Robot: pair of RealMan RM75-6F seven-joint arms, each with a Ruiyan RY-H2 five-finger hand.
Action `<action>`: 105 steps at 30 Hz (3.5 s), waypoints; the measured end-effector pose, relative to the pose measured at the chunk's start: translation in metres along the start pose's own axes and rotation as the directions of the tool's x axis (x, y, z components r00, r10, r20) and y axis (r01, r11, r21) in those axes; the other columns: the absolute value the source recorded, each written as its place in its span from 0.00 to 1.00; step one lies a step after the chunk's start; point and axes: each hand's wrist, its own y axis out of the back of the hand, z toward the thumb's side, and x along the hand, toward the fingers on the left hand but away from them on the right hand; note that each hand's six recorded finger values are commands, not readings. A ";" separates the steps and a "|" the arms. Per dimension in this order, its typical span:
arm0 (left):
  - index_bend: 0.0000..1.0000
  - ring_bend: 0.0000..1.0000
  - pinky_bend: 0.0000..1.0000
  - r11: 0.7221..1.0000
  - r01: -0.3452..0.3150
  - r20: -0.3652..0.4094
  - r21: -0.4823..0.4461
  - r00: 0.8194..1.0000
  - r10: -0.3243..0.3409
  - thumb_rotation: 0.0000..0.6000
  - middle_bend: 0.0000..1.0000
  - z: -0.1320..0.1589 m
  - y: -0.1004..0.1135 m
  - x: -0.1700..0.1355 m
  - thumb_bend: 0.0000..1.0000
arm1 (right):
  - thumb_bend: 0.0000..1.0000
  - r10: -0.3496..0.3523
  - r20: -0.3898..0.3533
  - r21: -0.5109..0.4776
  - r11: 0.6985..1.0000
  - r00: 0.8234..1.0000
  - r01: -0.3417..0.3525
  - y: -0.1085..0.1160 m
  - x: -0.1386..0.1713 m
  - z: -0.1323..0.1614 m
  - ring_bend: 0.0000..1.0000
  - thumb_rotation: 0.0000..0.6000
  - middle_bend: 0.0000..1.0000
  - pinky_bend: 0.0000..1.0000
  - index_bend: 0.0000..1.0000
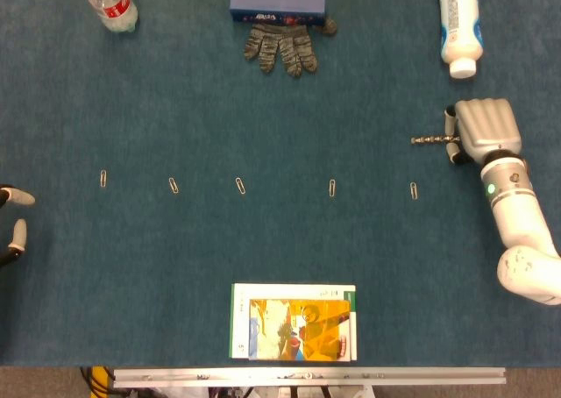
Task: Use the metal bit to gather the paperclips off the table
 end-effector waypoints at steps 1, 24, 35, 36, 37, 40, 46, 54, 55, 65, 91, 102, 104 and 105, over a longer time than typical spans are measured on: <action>0.38 0.33 0.36 1.000 -0.001 0.000 0.000 1.000 0.001 1.00 0.37 0.000 0.000 0.000 0.49 | 0.35 -0.002 0.000 -0.001 1.000 1.000 0.002 0.001 0.001 0.000 1.00 1.00 1.00 1.00 0.60; 0.38 0.33 0.36 1.000 -0.005 0.021 0.005 1.000 0.005 1.00 0.37 0.011 0.002 0.005 0.49 | 0.35 -0.080 0.001 -0.082 0.993 0.997 0.079 0.015 0.053 -0.040 1.00 1.00 1.00 1.00 0.60; 0.38 0.33 0.36 1.000 -0.010 0.034 0.013 0.999 0.010 1.00 0.37 0.021 0.001 0.005 0.49 | 0.35 -0.086 -0.016 -0.099 0.992 0.996 0.084 0.009 0.091 -0.062 1.00 1.00 1.00 1.00 0.60; 0.38 0.33 0.36 1.000 -0.010 0.035 0.015 0.999 0.009 1.00 0.37 0.022 0.001 0.005 0.49 | 0.35 -0.087 -0.016 -0.096 0.992 0.996 0.085 0.009 0.093 -0.064 1.00 1.00 1.00 1.00 0.60; 0.38 0.33 0.36 1.000 -0.010 0.037 0.017 0.999 0.010 1.00 0.37 0.023 0.001 0.005 0.49 | 0.35 -0.087 -0.016 -0.093 0.992 0.996 0.085 0.007 0.096 -0.066 1.00 1.00 1.00 1.00 0.60; 0.38 0.33 0.36 1.000 -0.014 0.043 0.019 0.999 0.014 1.00 0.37 0.026 0.001 0.005 0.49 | 0.35 -0.082 -0.009 -0.081 0.993 0.997 0.081 0.002 0.106 -0.073 1.00 1.00 1.00 1.00 0.60; 0.38 0.33 0.36 1.000 -0.016 0.054 0.017 0.998 0.015 1.00 0.37 0.031 0.000 0.005 0.49 | 0.35 -0.069 0.014 -0.064 0.995 0.998 0.070 -0.005 0.117 -0.086 1.00 1.00 1.00 1.00 0.60; 0.38 0.33 0.36 1.000 -0.014 0.048 0.017 0.999 0.013 1.00 0.37 0.030 -0.002 0.004 0.49 | 0.35 -0.059 0.041 -0.057 0.996 0.997 0.062 -0.010 0.119 -0.097 1.00 1.00 1.00 1.00 0.60; 0.38 0.33 0.36 1.000 -0.013 0.048 0.017 0.999 0.012 1.00 0.37 0.030 -0.002 0.004 0.49 | 0.35 -0.058 0.045 -0.057 0.997 0.997 0.061 -0.011 0.118 -0.098 1.00 1.00 1.00 1.00 0.60; 0.38 0.33 0.36 1.000 -0.006 0.046 0.018 0.999 0.006 1.00 0.37 0.031 -0.004 0.006 0.49 | 0.35 -0.045 0.077 -0.065 0.997 0.996 0.050 -0.016 0.111 -0.106 1.00 1.00 1.00 1.00 0.60; 0.38 0.33 0.36 1.000 -0.008 0.039 0.015 0.999 0.008 1.00 0.37 0.028 -0.003 0.004 0.49 | 0.35 -0.067 0.030 -0.084 0.994 0.997 0.070 -0.007 0.105 -0.089 1.00 1.00 1.00 1.00 0.60; 0.38 0.33 0.36 1.000 -0.014 0.034 0.013 0.999 0.013 1.00 0.37 0.026 0.000 0.001 0.49 | 0.35 -0.140 -0.059 -0.098 0.986 0.988 0.133 0.022 0.103 -0.057 1.00 1.00 1.00 1.00 0.60; 0.38 0.33 0.36 1.000 -0.015 0.033 0.011 0.999 0.015 1.00 0.37 0.025 0.001 0.001 0.49 | 0.35 -0.148 -0.078 -0.095 0.986 0.986 0.140 0.027 0.101 -0.050 1.00 1.00 1.00 1.00 0.60; 0.38 0.33 0.36 1.000 -0.016 0.032 0.010 0.999 0.016 1.00 0.37 0.025 0.001 0.000 0.49 | 0.35 -0.150 -0.086 -0.093 0.985 0.985 0.142 0.028 0.100 -0.047 1.00 1.00 1.00 1.00 0.60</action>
